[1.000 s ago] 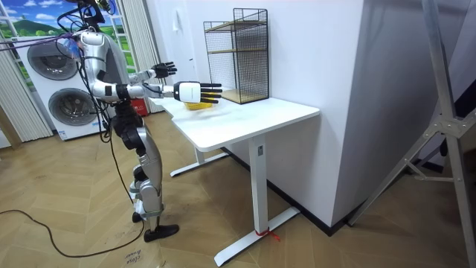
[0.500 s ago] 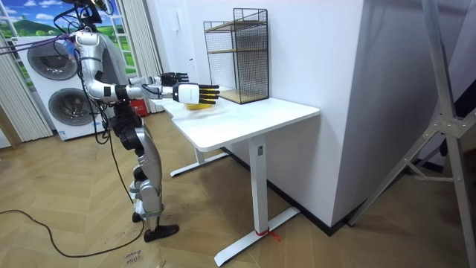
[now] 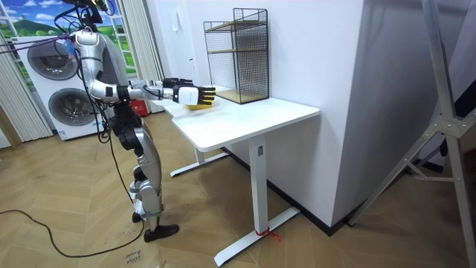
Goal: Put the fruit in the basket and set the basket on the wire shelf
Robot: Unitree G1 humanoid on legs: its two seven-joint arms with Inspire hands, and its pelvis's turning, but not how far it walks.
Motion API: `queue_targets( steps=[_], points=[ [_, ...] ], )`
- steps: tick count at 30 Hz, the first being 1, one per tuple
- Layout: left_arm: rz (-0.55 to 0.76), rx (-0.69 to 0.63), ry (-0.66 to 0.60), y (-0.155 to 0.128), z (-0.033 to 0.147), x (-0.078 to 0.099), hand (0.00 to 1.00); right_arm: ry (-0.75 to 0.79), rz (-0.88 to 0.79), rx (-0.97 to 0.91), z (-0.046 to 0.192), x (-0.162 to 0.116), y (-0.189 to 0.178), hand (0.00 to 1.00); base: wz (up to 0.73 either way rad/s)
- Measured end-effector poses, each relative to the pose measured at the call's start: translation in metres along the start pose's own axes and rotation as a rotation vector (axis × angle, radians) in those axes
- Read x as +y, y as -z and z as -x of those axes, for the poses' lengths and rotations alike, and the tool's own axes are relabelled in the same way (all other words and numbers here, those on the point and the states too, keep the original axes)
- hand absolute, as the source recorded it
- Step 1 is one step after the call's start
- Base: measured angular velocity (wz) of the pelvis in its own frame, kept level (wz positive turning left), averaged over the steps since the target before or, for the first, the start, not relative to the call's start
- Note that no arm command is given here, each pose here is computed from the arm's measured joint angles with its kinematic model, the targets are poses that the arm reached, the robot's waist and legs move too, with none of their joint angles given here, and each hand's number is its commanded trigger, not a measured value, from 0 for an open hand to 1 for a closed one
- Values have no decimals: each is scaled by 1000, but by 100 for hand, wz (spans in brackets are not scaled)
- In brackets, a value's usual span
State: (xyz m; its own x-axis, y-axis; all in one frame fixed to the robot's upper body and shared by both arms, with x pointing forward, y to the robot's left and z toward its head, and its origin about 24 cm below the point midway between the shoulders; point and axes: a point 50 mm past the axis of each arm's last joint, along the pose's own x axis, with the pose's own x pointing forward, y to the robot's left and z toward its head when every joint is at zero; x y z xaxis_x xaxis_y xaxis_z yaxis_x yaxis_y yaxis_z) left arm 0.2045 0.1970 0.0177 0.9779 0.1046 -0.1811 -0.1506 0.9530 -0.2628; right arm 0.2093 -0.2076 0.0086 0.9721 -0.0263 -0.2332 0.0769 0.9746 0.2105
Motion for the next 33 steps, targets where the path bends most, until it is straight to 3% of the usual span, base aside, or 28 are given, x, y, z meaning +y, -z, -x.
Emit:
queue_targets(
  steps=[13, 33],
  points=[
    [-5, 98, 49, 24, 1, -4, 0, -92, -29, 17, 0, 15, 7, 0, 0],
    [-2, 123, 91, 31, -6, -12, 0, -145, -58, 75, -12, 30, 22, 0, 1]
  ],
)
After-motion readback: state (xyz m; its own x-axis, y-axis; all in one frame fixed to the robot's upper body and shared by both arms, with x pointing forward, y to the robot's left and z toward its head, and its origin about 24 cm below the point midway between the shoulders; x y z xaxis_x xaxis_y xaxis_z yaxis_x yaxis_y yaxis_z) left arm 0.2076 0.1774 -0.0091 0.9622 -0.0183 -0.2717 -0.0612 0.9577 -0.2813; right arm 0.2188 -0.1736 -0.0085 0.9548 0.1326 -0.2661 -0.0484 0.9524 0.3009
